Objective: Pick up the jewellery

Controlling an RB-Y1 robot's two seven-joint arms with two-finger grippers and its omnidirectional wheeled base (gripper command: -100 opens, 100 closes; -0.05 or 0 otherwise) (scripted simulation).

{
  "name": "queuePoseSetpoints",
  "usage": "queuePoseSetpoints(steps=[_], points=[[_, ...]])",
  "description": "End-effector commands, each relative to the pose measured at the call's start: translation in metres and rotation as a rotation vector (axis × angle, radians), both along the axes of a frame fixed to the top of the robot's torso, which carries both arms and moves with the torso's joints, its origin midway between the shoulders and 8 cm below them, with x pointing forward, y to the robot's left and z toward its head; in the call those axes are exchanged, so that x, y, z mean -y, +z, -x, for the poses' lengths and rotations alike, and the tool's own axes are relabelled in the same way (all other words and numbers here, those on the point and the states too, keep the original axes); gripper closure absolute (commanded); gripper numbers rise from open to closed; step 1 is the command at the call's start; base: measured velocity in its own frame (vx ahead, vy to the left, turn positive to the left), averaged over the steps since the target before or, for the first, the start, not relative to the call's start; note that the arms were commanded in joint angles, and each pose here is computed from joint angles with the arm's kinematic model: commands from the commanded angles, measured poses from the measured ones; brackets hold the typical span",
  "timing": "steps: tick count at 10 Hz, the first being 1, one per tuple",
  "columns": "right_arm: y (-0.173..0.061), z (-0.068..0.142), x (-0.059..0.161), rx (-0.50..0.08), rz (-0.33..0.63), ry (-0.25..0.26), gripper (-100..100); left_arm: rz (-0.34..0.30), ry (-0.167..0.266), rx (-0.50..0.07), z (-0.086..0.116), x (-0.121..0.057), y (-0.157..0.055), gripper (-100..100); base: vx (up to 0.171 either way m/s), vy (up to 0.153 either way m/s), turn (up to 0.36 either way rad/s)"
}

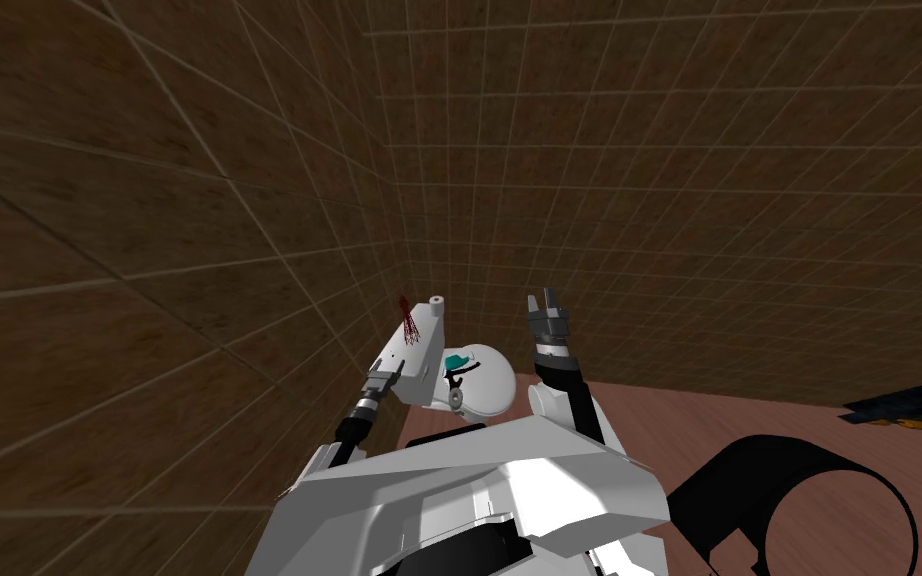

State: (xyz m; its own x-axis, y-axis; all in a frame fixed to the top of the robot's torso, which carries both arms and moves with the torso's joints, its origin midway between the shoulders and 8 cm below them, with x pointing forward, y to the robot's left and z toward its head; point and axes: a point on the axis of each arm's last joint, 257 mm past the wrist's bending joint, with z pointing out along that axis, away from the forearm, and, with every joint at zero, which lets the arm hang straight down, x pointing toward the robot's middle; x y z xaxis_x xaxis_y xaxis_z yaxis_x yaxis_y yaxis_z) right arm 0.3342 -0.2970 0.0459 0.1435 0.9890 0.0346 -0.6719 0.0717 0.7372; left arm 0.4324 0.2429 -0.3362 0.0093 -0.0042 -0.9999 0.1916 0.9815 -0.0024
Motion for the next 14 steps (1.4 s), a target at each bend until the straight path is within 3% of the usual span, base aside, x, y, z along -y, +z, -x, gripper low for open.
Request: queuePoseSetpoints(steps=[1,4,5,9,11,14], points=[[0.0,0.0,0.0,0.0,0.0,0.0,0,0.001,0.025,-0.001,-0.013,-0.01,0.0,-100,-0.072,-0.005,-0.175],[0.0,0.0,0.0,0.0,0.0,0.0,0,0.002,0.036,-0.001,-0.02,-0.014,0.0,-100,-0.053,-0.007,-0.064],[0.0,0.0,0.0,0.0,0.0,0.0,0,0.002,0.037,-0.002,-0.021,-0.015,0.0,100,-0.006,-0.001,0.002],[0.0,0.0,0.0,0.0,0.0,0.0,0,0.002,0.037,-0.002,-0.021,-0.015,0.0,100,0.0,0.0,0.0],[0.0,0.0,0.0,0.0,0.0,0.0,0,-0.013,0.041,-0.004,-0.03,-0.023,0.006,-100,-0.011,-0.005,-0.017],[0.0,0.0,0.0,0.0,0.0,0.0,0,-0.008,0.049,-0.006,-0.04,-0.026,0.014,-100,-0.029,-0.012,-0.023]])
